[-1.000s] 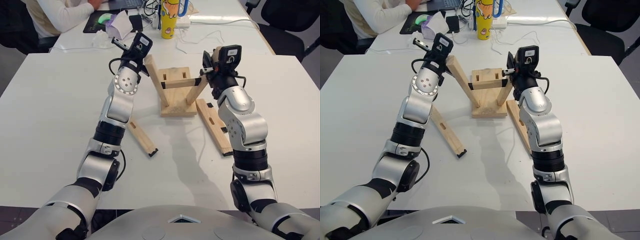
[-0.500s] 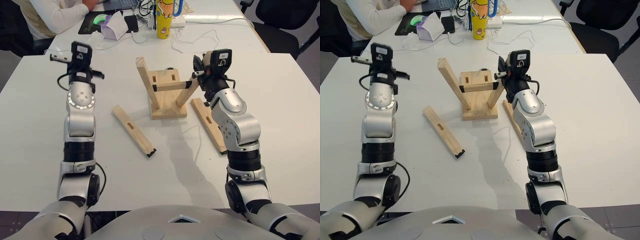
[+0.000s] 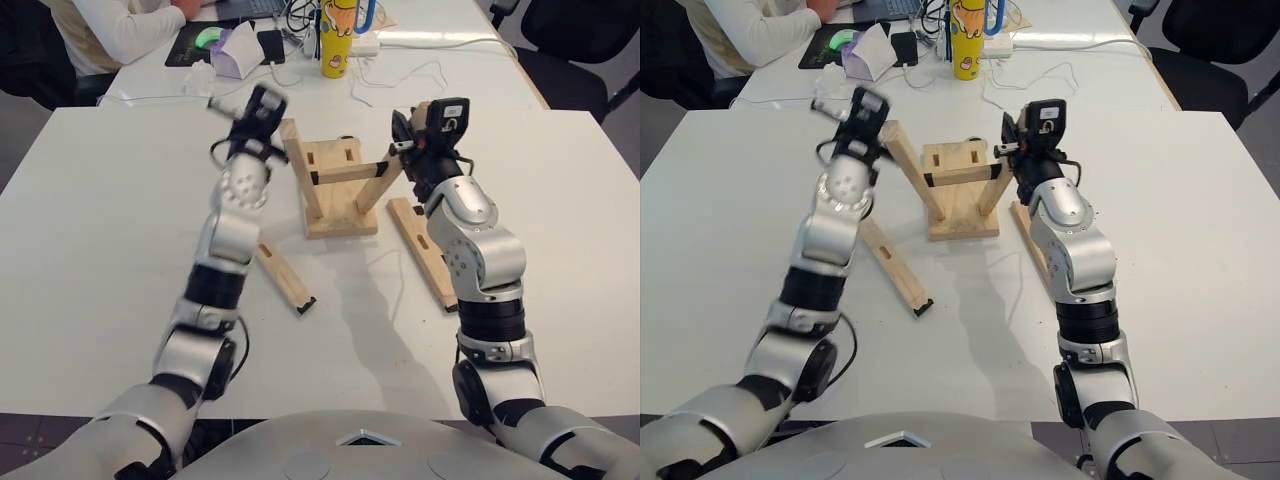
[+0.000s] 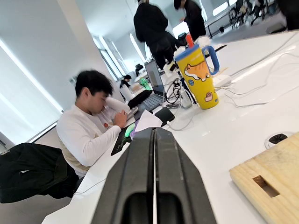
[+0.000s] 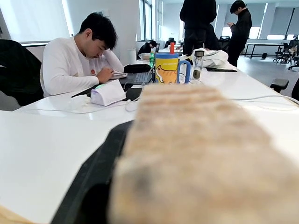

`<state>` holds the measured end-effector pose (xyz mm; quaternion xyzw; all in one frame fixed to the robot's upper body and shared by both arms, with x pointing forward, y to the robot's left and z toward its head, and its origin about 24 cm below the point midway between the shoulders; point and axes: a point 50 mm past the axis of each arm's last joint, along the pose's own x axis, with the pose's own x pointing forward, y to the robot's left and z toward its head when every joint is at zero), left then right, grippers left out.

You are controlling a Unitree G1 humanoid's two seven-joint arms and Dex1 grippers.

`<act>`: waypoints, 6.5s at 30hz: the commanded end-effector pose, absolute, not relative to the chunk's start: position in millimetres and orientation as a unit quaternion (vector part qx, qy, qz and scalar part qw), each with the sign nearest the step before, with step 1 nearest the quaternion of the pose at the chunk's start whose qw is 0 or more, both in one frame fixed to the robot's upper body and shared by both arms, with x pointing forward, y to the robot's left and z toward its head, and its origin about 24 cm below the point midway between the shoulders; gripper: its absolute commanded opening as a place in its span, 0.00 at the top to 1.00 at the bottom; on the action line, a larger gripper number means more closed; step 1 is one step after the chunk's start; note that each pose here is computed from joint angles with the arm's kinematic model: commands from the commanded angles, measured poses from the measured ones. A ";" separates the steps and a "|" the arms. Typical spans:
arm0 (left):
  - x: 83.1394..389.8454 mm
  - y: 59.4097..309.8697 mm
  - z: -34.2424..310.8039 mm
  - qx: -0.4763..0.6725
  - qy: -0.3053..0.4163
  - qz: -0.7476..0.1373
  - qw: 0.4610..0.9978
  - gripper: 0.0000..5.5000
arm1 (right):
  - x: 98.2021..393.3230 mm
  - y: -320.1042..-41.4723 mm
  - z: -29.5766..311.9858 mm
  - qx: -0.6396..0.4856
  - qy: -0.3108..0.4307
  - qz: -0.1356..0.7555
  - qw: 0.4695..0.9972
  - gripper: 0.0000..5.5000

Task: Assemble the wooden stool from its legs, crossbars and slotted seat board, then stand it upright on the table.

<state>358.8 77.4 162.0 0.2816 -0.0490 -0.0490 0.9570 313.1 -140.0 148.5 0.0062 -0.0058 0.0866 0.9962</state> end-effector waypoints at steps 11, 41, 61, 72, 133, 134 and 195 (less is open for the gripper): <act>357.2 46.8 206.1 0.255 -0.136 -0.105 0.951 1.00 | 283.0 -122.3 41.8 -0.010 0.265 0.127 0.956 0.78; 346.7 -47.0 178.0 0.602 -0.136 -0.266 0.741 1.00 | 278.6 -130.2 33.1 0.014 0.279 0.091 0.956 0.79; 292.3 105.7 93.1 0.529 0.098 -0.261 0.802 1.00 | 278.0 -136.0 35.7 0.046 0.287 0.114 0.950 0.79; 295.9 173.4 95.3 0.491 0.156 -0.157 0.842 1.00 | 276.5 -138.0 46.6 0.044 0.272 0.170 0.946 0.81; 299.9 169.9 101.0 0.456 0.125 -0.125 0.872 1.00 | 303.4 -156.2 268.7 0.131 -0.214 0.159 0.955 0.64; 300.0 170.0 100.9 0.455 0.125 -0.124 0.873 1.00 | 304.1 -158.6 275.1 0.132 -0.223 0.159 0.953 0.67; 304.0 195.0 102.7 0.457 0.140 -0.081 0.875 1.00 | 288.9 -153.5 159.8 -0.032 0.069 0.489 0.869 1.00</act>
